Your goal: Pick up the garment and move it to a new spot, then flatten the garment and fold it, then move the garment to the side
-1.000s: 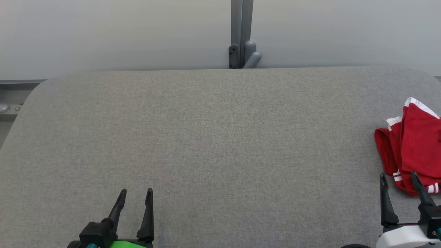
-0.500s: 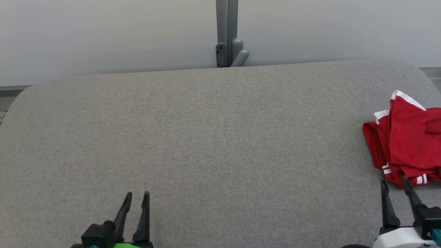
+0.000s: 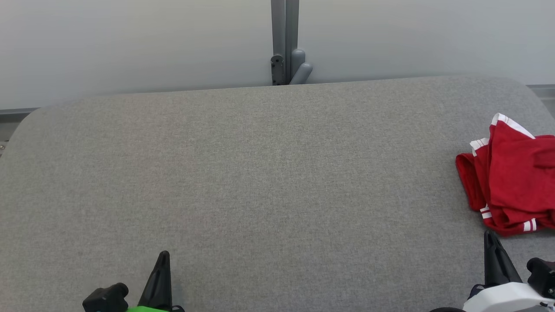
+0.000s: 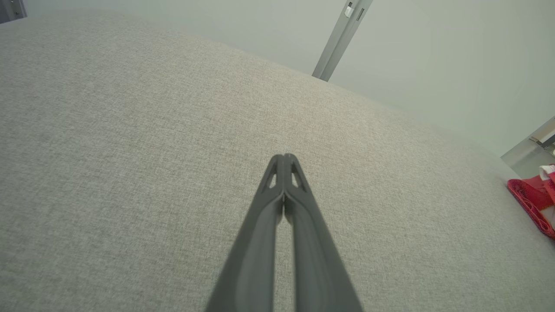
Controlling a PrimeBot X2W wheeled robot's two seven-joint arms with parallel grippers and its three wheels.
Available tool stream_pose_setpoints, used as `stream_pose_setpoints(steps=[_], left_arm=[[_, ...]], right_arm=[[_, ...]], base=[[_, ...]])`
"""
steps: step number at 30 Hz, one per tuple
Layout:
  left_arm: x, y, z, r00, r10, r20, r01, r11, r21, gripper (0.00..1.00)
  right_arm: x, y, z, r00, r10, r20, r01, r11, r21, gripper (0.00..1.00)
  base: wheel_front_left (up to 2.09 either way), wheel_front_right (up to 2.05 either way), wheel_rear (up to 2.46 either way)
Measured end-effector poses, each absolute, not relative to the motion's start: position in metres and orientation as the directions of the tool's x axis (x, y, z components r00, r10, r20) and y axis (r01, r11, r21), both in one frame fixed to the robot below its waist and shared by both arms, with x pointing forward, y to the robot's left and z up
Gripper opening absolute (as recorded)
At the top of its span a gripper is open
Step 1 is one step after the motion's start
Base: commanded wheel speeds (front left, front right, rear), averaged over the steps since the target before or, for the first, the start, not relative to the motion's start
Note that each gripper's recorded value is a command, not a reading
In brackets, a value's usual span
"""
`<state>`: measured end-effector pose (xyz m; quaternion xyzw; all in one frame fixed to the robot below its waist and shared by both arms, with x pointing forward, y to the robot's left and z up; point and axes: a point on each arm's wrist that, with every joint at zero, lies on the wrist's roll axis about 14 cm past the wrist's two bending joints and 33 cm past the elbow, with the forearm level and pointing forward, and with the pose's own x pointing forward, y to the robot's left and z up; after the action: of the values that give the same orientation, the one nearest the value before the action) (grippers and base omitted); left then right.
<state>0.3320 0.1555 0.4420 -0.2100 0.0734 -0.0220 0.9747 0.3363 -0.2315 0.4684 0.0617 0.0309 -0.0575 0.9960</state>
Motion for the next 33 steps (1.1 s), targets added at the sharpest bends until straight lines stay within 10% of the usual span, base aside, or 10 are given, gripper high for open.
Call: stream_pose_setpoints(steps=[33], left_arm=[[0.356,0.178,0.458,0.991,-0.003,-0.132,-0.1,0.633,-0.767,0.0]], right_arm=[[0.357,-0.226,0.475,0.989,-0.12,-0.087,0.148,0.746,0.649,0.0]], base=[[0.0,0.0,0.0]])
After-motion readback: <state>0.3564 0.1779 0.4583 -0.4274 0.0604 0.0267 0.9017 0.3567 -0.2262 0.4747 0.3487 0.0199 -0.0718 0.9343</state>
